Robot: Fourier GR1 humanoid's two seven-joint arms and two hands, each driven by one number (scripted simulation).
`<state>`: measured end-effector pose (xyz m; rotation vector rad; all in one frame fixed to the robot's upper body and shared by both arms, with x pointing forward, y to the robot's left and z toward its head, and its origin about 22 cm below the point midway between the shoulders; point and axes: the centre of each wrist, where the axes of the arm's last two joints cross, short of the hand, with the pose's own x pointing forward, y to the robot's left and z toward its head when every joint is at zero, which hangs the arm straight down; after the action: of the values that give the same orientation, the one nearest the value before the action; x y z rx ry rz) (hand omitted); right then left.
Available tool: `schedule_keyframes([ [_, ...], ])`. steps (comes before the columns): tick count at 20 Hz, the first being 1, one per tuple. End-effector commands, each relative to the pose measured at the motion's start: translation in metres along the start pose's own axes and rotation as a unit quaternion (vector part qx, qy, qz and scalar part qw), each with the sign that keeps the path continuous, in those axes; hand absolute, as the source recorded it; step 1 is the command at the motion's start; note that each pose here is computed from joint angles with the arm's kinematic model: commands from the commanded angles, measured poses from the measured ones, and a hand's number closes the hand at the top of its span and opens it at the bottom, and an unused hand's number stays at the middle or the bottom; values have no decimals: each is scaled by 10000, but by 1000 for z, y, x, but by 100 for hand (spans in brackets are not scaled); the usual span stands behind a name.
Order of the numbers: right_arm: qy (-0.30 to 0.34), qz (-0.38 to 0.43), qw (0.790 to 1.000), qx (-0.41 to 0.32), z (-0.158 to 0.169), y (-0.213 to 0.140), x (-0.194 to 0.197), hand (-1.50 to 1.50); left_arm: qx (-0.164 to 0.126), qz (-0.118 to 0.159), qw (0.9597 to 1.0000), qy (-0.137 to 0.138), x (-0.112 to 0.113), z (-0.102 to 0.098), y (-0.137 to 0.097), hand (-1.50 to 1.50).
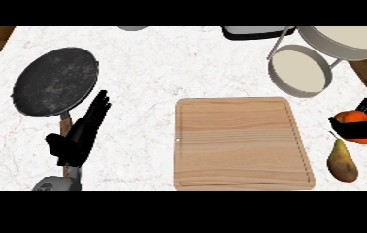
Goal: Pick the squash from the cutting board and place it in the tiered basket
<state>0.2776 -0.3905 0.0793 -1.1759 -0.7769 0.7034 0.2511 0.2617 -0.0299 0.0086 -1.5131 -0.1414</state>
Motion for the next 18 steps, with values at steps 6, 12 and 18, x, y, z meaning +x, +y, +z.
schedule_keyframes([
  [6,-1465,-2243,9571,-1102,-2,-123,-115,150,-139,2,9999,-82,7,2,6,0],
  [12,-1744,-2488,9462,-1109,9,-210,-170,150,-511,-28,9987,-81,15,-4,-22,0],
  [18,-1626,-2719,9411,-1180,1,-255,-119,150,-666,-67,9976,-166,32,-28,-19,0],
])
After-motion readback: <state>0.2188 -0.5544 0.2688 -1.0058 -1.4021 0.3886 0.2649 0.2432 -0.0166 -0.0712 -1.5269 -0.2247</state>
